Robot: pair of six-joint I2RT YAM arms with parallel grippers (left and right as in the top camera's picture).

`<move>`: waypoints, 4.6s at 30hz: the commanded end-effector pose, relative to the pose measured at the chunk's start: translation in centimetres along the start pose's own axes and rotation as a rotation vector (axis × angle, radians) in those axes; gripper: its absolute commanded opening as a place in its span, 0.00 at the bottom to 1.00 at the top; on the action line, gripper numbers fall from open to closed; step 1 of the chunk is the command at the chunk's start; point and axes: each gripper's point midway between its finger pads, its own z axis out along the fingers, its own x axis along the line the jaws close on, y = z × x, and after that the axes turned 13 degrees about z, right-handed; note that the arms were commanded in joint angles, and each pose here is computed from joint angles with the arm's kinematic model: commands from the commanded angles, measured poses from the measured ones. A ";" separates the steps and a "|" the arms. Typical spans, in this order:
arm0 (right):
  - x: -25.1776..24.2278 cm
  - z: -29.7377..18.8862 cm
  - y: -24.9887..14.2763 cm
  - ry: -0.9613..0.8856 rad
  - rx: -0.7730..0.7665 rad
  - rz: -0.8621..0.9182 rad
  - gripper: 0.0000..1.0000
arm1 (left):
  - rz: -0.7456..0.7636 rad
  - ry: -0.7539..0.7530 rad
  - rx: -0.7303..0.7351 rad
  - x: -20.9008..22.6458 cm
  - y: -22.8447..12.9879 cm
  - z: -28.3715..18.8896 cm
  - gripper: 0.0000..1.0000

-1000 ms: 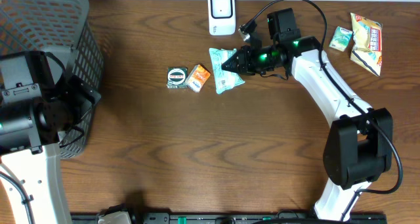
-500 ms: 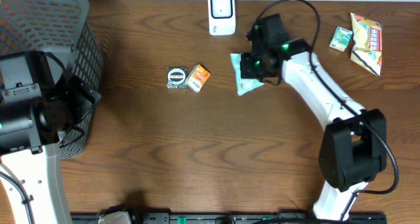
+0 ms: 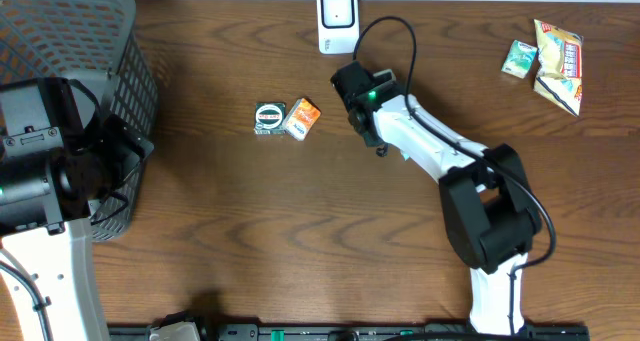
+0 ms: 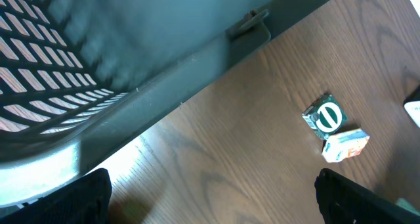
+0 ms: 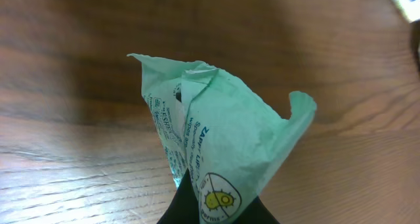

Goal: Scan the item barcode

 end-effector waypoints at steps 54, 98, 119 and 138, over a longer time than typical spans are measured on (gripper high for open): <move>8.8 -2.4 -4.2 0.891 0.345 -0.112 0.01 | -0.010 0.003 -0.014 0.2 0.2 -0.4 0.98; 6.0 -3.5 -5.2 0.017 -0.013 -0.173 0.14 | -0.010 0.003 -0.014 0.2 0.2 -0.4 0.97; 0.8 -3.1 0.0 -0.248 -0.214 -0.175 0.01 | -0.010 0.003 -0.014 0.2 0.2 -0.4 0.97; 4.4 -3.0 0.3 0.412 0.192 -0.048 0.97 | -0.010 0.003 -0.014 0.2 0.2 -0.4 0.98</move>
